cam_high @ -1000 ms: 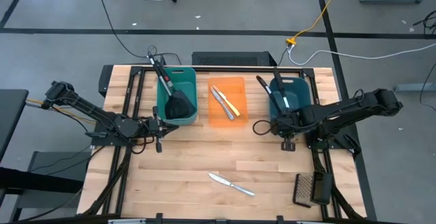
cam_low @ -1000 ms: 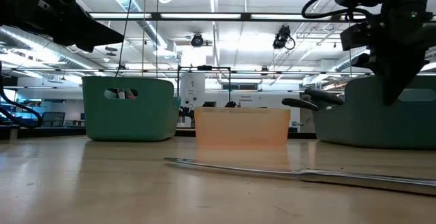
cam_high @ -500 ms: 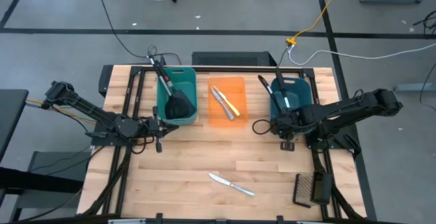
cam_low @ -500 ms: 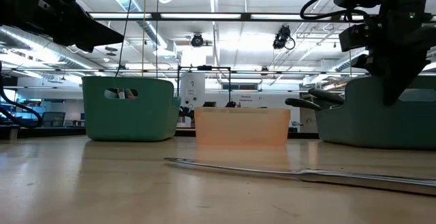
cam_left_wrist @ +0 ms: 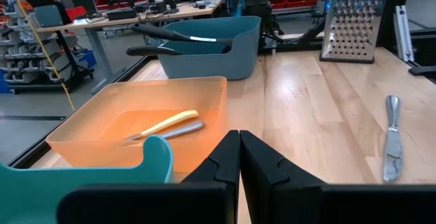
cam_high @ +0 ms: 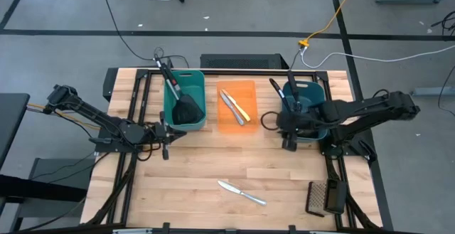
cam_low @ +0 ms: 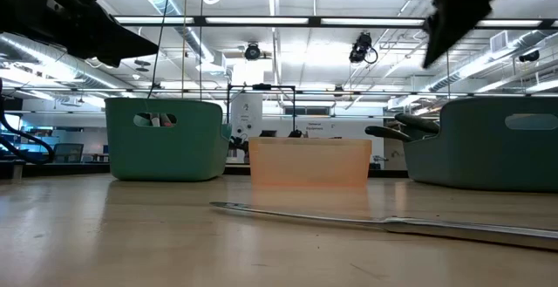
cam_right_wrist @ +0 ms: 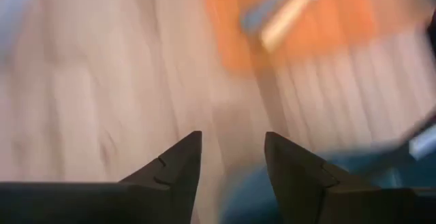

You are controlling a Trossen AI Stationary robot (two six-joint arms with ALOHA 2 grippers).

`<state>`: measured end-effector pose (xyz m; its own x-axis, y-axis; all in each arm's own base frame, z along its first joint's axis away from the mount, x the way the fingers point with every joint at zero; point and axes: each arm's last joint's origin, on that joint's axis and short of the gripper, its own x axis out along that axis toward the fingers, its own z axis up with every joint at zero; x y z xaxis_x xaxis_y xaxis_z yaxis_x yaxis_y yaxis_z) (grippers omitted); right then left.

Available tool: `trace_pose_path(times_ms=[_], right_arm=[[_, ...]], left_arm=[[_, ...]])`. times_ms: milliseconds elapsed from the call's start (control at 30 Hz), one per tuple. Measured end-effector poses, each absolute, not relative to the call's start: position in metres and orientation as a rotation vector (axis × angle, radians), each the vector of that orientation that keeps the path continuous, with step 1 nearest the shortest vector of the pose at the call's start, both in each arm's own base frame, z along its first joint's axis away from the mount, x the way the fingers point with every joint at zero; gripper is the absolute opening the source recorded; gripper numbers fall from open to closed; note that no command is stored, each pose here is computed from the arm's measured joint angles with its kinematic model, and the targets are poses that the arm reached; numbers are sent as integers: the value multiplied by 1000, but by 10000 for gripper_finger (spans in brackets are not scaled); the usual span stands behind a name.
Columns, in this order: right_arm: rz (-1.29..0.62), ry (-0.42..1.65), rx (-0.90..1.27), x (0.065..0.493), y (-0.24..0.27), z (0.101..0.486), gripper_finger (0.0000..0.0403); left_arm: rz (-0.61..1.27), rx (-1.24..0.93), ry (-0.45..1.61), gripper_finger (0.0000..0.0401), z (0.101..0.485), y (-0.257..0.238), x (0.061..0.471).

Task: Pick & Place Kitchen Items
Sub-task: Put the silver knife into the orange bin

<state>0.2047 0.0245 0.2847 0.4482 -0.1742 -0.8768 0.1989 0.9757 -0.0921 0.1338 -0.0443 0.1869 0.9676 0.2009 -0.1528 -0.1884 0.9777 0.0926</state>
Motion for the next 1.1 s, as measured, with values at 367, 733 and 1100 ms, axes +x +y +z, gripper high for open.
trace_pose_path(times_ms=[367, 733, 1100], right_arm=[[-72, 725, 27, 222, 99, 308, 145], [-64, 742, 17, 255, 190, 234, 104], [-79, 585, -173, 253, 210, 235, 6]], left_arm=[[194, 73, 159, 16, 187, -44, 134], [144, 66, 121, 16, 191, -46, 135], [90, 64, 107, 6, 199, -57, 137]])
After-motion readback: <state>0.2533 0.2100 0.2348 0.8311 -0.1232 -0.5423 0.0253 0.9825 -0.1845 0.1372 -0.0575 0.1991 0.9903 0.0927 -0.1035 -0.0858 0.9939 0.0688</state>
